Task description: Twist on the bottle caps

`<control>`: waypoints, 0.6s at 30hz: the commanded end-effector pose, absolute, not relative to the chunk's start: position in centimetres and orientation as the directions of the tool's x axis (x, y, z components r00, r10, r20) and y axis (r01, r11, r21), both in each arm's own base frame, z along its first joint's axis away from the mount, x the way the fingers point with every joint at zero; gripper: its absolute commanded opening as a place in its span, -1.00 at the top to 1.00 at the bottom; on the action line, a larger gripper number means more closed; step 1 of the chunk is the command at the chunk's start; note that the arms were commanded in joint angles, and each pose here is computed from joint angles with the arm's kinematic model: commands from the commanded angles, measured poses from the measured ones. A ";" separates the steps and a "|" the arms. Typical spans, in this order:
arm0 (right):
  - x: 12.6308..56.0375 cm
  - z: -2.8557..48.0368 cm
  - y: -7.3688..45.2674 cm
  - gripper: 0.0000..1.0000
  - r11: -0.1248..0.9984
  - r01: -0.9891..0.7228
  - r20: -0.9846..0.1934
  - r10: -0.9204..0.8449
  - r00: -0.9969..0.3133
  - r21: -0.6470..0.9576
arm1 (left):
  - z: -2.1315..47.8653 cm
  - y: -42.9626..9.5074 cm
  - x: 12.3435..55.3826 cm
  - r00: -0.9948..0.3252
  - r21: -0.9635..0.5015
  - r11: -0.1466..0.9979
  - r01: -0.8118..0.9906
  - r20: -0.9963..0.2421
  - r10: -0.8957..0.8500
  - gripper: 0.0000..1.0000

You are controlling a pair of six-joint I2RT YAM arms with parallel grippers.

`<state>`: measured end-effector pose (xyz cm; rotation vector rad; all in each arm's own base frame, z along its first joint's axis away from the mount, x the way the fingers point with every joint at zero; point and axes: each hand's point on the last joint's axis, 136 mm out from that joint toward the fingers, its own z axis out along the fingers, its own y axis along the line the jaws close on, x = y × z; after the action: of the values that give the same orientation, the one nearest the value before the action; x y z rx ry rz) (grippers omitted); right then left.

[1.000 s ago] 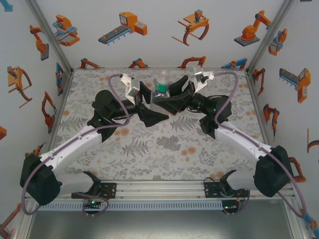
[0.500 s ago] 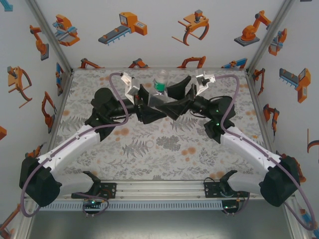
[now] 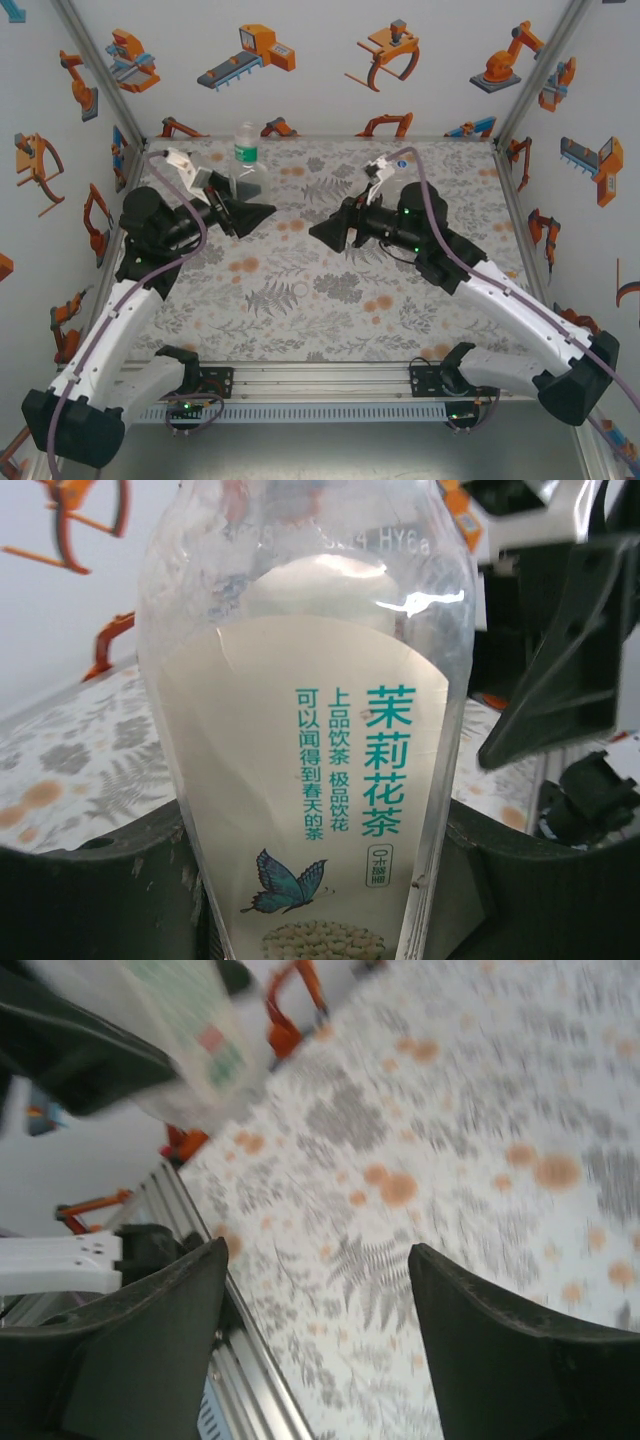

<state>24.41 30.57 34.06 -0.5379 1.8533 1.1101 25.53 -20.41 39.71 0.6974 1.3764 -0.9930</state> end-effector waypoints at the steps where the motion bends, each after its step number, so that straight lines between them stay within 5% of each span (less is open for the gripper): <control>1: 25.3 26.7 29.5 -0.23 0.717 -0.504 -0.713 -0.014 -0.701 0.481 | 39.6 -19.1 25.1 -0.094 -0.159 0.470 0.868 -0.983 -0.160 0.79; 9: 25.3 18.9 33.7 -0.02 0.826 -0.404 -0.523 -0.161 -0.837 0.392 | 39.7 -18.1 24.7 -0.094 -0.161 0.493 0.855 -0.983 -0.158 0.82; 18: 26.5 12.4 35.4 0.55 0.884 -0.383 -0.381 -0.267 -0.885 0.270 | 39.4 -18.0 24.3 -0.098 -0.160 0.499 0.851 -0.984 -0.148 0.82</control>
<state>26.36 35.90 12.93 -0.4757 2.6733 0.5721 24.95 -18.04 39.46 0.6403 1.4331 -0.9512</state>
